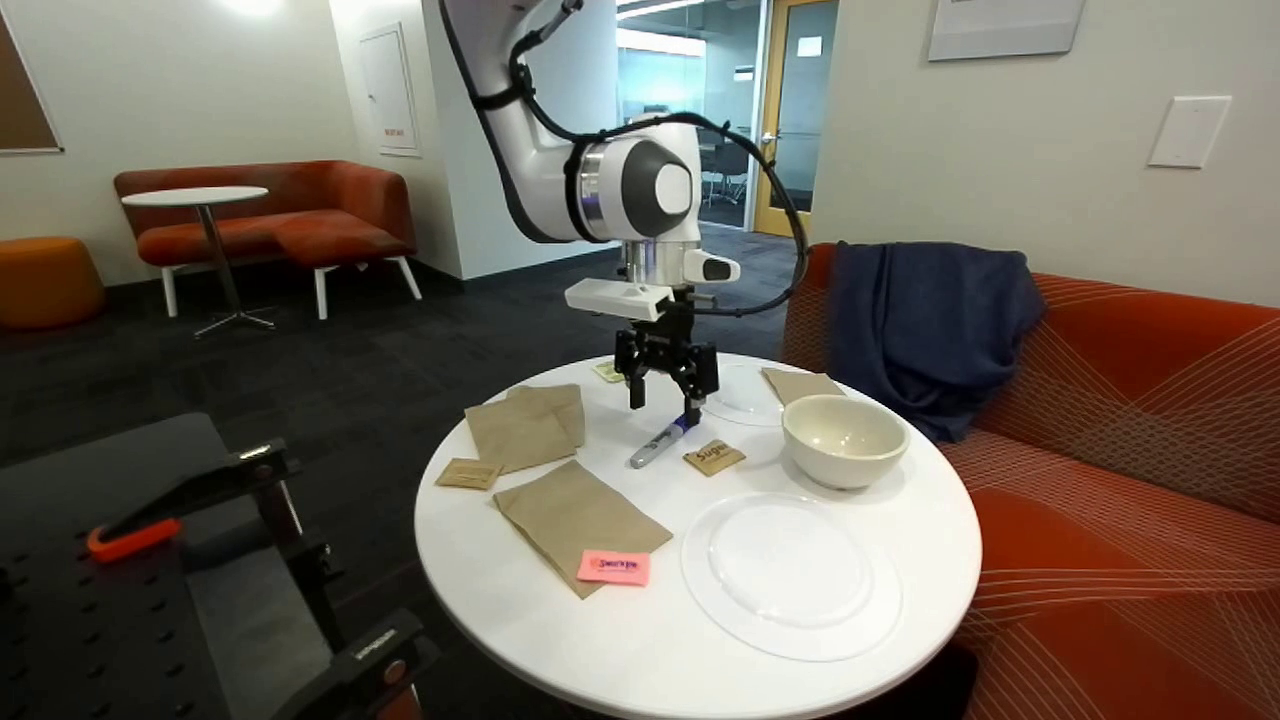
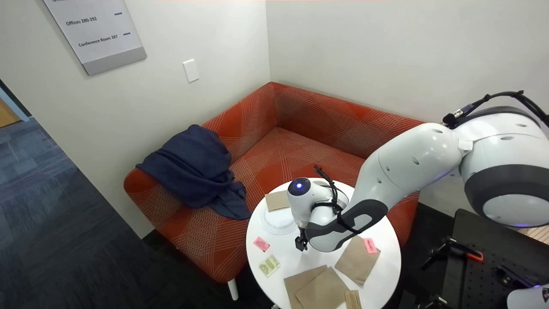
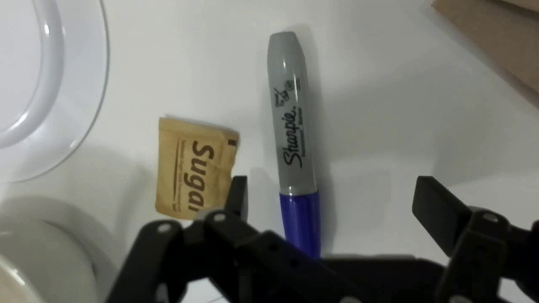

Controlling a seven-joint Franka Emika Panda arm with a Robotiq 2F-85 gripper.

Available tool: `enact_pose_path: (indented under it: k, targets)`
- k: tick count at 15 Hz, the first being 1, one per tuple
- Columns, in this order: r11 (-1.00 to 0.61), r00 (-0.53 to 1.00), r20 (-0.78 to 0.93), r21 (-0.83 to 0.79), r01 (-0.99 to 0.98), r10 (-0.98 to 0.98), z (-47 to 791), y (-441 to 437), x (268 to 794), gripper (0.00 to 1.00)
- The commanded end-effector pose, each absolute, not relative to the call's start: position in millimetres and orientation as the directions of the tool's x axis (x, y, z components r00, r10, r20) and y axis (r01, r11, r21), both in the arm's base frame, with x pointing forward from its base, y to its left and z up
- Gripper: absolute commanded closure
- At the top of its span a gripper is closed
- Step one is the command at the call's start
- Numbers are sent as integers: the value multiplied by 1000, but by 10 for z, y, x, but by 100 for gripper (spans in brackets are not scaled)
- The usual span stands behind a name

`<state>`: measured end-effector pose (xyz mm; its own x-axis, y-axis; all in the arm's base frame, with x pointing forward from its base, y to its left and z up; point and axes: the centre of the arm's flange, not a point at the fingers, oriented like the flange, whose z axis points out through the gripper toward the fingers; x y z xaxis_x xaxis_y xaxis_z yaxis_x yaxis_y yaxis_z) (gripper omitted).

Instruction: Put the marker in the bowl

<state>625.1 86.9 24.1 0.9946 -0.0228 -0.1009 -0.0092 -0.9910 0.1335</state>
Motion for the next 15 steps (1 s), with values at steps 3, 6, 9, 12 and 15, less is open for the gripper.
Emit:
enact_pose_path:
  k: [3,6,9,12,15]
  targets:
    - [-990,988,-133,130,-60,-77,155,809,6286,32]
    - [-989,987,-135,128,-68,-85,139,793,6289,57]
    - [-990,987,-133,122,-69,-86,173,819,6309,79]
    - [-990,988,-129,121,-69,-84,213,804,6313,99]
    - [-990,989,-117,122,-76,-91,358,725,6266,94]
